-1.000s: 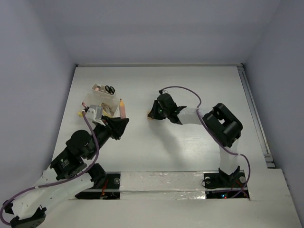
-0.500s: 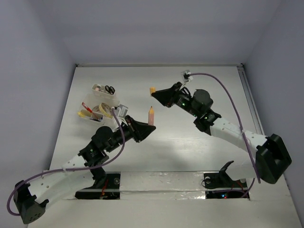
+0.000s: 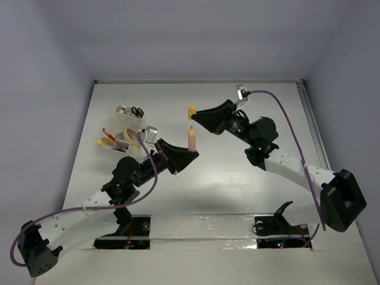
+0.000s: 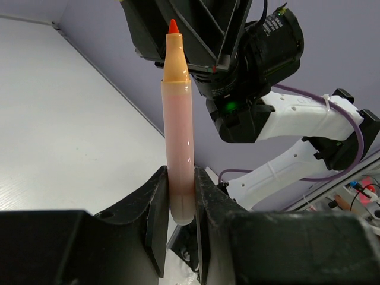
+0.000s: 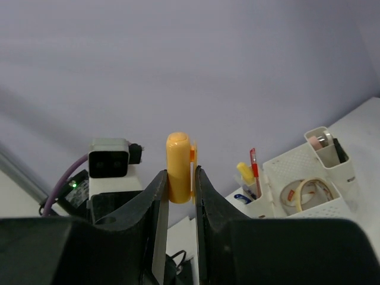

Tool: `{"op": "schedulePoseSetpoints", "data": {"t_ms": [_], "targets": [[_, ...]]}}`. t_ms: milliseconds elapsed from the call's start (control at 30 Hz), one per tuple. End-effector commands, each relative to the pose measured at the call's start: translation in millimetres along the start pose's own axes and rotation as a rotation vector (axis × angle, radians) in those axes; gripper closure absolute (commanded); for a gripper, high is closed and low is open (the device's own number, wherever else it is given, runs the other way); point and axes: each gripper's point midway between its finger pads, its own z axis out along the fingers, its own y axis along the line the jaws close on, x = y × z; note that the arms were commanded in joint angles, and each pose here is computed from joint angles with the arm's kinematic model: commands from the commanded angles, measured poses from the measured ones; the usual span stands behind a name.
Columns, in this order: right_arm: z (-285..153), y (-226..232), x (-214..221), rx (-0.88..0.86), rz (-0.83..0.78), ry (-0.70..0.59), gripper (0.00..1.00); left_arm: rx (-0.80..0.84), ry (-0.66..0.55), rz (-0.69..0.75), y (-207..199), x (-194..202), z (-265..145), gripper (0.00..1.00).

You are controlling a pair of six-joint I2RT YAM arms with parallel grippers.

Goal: Sort the stationery into containers
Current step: Close the pen cap on the pen.

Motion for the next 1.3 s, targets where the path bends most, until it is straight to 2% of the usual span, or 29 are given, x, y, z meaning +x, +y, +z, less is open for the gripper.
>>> {"op": "schedulePoseSetpoints", "data": {"t_ms": [0,367,1267], "targets": [[-2.3,33.2,-11.1,-0.146,-0.003,-0.029,1.00,0.081,-0.086,0.037,-30.6,-34.2,4.5,1.00],[-7.2,39.3,-6.1,-0.178,0.021,-0.010,1.00,0.061,-0.080,0.053,-29.0,-36.8,9.4,1.00],[-0.5,40.3,-11.8,-0.218,0.095,-0.054,0.98,0.061,-0.049,0.063,-27.9,-30.8,9.1,1.00]]}}
